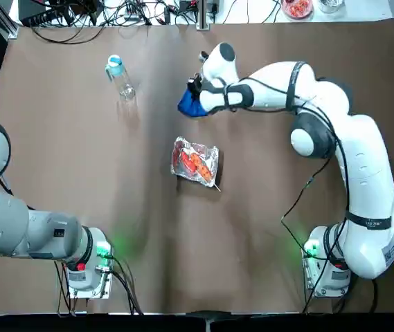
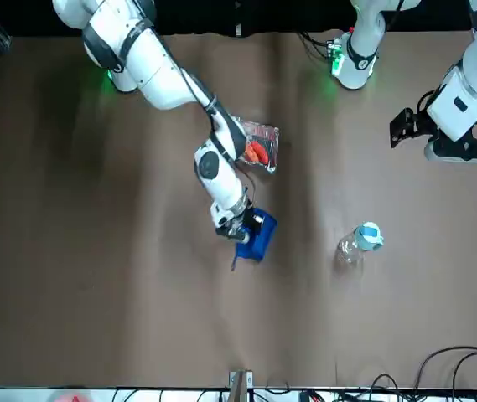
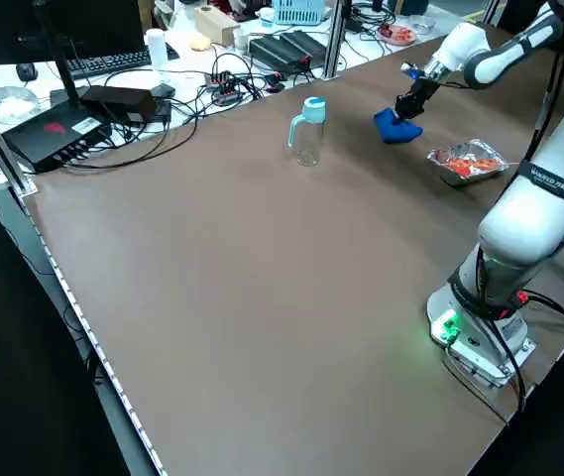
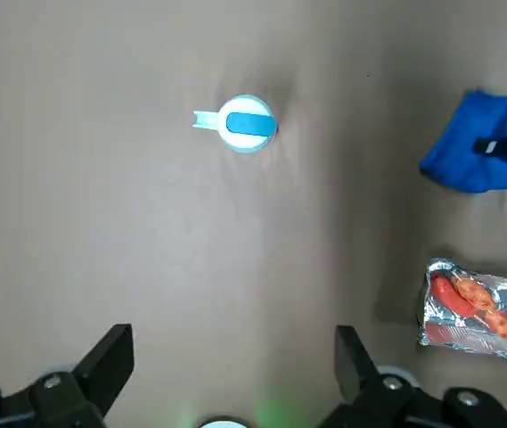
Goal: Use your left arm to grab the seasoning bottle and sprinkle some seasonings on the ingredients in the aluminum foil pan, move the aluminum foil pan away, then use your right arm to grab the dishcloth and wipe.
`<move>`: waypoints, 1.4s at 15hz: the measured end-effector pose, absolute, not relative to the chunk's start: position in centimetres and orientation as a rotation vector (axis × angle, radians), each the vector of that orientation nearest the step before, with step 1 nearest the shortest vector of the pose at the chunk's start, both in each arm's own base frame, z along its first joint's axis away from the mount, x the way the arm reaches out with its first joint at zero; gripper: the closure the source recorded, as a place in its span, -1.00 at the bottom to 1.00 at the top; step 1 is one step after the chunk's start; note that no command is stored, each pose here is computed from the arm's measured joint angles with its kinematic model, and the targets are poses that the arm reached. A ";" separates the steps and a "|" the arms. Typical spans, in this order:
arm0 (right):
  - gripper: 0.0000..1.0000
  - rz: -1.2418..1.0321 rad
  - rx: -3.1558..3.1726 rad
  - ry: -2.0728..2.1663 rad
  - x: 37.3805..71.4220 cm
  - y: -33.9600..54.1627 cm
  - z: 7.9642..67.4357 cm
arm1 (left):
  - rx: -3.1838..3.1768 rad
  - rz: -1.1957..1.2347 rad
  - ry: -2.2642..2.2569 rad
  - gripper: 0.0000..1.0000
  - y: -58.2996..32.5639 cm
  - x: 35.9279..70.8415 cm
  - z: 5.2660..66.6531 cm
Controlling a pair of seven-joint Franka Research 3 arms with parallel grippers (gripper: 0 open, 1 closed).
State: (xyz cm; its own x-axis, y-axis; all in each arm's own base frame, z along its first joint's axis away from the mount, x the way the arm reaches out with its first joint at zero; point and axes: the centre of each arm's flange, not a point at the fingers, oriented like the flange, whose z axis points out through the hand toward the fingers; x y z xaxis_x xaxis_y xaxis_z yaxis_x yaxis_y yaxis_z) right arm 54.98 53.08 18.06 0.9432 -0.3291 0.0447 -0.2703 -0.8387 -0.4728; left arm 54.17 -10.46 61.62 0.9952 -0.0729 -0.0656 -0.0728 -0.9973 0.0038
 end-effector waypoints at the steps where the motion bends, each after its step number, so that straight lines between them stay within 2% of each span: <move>1: 0.89 -0.175 -2.619 0.414 54.3 53.8 17.8 | 3.136 -0.105 -0.116 -0.99 -10.5 54.2 61.6; 3: 0.89 -0.180 -2.625 0.404 54.1 53.9 17.4 | 3.137 -0.109 -0.117 -1.00 -10.5 54.2 61.4; 7: 0.89 -0.161 -2.690 0.404 55.8 51.7 16.9 | 3.137 -0.114 -0.116 -1.00 -10.5 54.2 61.3; 13: 0.89 0.084 -2.866 0.387 59.3 45.7 18.0 | 3.137 -0.116 -0.116 -1.00 -10.5 54.2 61.2; 17: 0.89 0.119 -2.879 0.428 61.2 42.5 18.0 | 3.160 -0.095 -0.118 -1.00 -10.3 54.4 61.2; 20: 0.89 0.112 -2.874 0.425 61.5 42.3 18.6 | 3.159 -0.069 -0.138 -1.00 -10.4 54.6 61.3; 21: 0.89 0.139 -2.887 0.407 61.3 42.5 20.6 | 3.158 -0.065 -0.142 -1.00 -10.4 54.6 61.3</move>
